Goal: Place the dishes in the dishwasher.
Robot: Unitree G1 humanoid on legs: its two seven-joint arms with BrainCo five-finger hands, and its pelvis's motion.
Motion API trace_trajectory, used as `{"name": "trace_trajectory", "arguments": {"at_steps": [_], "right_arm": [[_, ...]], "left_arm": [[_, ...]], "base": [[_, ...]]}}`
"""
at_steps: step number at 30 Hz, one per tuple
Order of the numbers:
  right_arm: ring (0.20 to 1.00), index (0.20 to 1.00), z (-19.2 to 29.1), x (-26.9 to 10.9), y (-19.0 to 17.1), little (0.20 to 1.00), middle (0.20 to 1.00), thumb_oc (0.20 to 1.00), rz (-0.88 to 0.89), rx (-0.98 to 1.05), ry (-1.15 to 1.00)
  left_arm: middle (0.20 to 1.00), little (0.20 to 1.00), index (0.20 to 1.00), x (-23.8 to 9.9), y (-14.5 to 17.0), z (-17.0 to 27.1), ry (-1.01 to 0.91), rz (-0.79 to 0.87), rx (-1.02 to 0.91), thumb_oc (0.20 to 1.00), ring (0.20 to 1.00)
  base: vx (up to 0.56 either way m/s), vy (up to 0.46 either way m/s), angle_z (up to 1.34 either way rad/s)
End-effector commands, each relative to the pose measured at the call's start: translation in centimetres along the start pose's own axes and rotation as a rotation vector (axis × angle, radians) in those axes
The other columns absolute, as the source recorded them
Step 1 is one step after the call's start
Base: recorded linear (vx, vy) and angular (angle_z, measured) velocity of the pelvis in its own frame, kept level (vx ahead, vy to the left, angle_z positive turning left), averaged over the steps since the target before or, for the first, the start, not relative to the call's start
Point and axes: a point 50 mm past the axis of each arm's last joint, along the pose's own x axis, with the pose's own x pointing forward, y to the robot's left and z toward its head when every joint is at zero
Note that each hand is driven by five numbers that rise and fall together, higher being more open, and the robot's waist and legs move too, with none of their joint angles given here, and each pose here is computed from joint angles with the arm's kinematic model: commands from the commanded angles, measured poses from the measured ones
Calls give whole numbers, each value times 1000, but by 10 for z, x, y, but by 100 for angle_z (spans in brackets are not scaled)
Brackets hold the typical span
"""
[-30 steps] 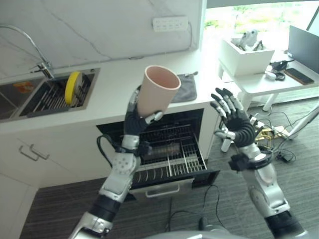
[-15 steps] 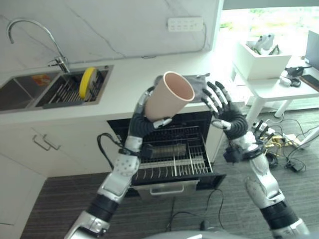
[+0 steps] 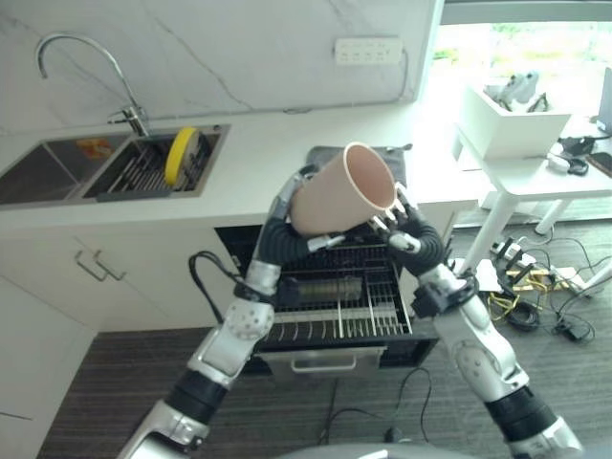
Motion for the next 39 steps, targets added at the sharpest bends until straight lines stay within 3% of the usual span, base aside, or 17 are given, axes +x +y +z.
{"name": "trace_trajectory", "arguments": {"at_steps": [1,10,27,39], "right_arm": [[1000,1000,24,27,16,1000,1000,1000,104,-60,-135],[1000,1000,55,46,29,1000,1000,1000,110,-284,-273],[1000,1000,50,54,36,1000,1000,1000,136,-292,-239],[1000,1000,50,51,33,1000,1000,1000,151,-426,-211]], "left_arm": [[200,200,200,25,0,22,-179,-38,14,200,200],[200,200,200,29,-9,21,-151,-63,-26,200,200],[200,200,200,29,-15,20,-124,-87,-67,200,200],[200,200,200,21,-15,-5,106,-146,-95,200,200]], "base": [[0,0,0],[-8,-1,0],[0,0,0],[23,-2,0]]}}
